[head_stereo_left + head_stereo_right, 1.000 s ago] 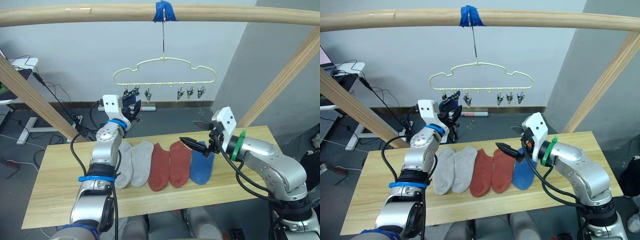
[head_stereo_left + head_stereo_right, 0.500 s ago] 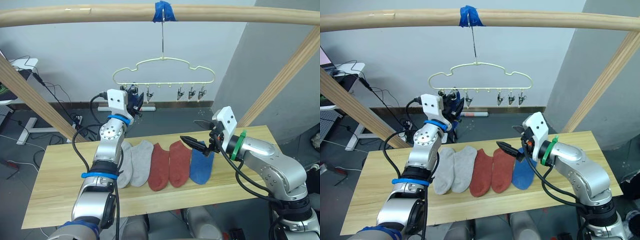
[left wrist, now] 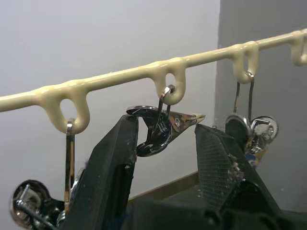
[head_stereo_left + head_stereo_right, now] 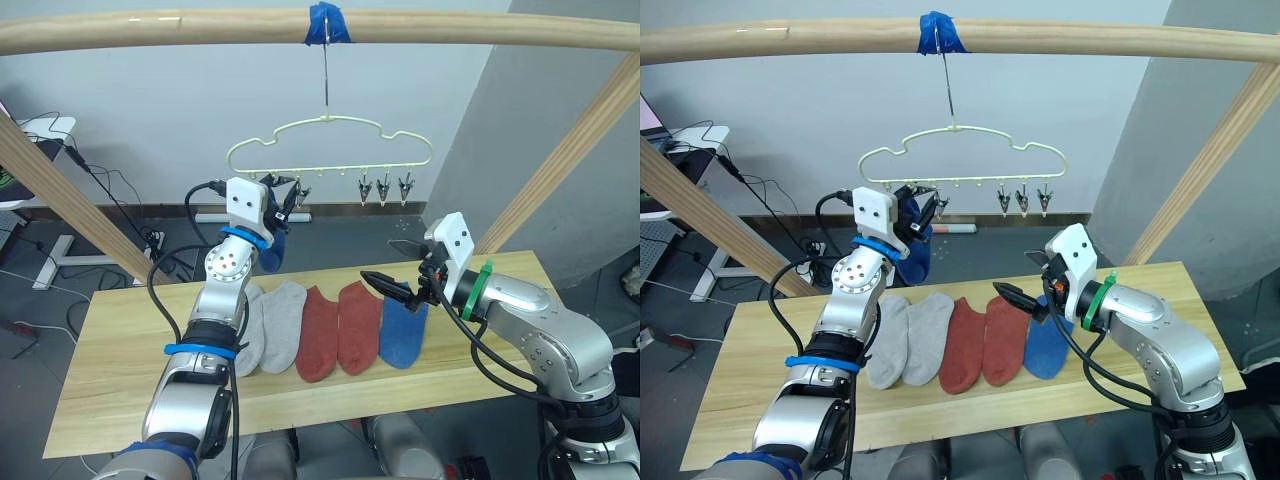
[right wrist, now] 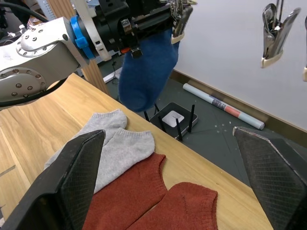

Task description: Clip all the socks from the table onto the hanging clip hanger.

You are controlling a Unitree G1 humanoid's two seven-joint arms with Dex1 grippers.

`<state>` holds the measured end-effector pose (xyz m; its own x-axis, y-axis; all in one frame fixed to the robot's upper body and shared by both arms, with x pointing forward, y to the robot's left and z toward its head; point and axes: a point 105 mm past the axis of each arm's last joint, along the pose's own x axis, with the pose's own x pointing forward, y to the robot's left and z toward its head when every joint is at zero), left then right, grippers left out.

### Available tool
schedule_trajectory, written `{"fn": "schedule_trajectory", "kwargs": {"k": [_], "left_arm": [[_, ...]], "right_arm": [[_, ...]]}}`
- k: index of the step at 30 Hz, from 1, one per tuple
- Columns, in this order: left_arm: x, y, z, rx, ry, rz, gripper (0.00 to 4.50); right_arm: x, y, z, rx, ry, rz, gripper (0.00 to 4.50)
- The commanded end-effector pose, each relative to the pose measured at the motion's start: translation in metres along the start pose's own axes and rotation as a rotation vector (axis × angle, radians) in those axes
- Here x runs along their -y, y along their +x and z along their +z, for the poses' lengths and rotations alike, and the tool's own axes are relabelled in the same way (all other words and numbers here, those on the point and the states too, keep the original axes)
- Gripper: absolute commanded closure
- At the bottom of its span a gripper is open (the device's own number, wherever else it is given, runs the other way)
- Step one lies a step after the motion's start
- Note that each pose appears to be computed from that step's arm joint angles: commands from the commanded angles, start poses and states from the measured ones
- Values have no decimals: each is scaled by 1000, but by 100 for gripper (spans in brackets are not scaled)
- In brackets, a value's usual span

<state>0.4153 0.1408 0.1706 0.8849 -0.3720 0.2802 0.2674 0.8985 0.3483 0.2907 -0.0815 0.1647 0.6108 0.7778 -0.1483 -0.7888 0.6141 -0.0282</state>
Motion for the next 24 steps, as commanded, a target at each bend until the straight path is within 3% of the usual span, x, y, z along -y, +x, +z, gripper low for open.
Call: {"fn": "schedule_trajectory", "kwargs": {"k": [1, 4, 7, 24], "left_arm": [[1, -1, 4, 13, -31, -4, 242], [-1, -4, -1, -9, -54, 13, 242], [-6, -14, -17, -83, -202, 70, 242], [-11, -14, 5, 2, -69, 62, 242]], "right_arm": [[1, -2, 11, 38, -32, -2, 0], [1, -2, 10, 38, -31, 0, 0], [0, -2, 10, 37, -31, 2, 0], [2, -1, 10, 34, -30, 3, 0]]}}
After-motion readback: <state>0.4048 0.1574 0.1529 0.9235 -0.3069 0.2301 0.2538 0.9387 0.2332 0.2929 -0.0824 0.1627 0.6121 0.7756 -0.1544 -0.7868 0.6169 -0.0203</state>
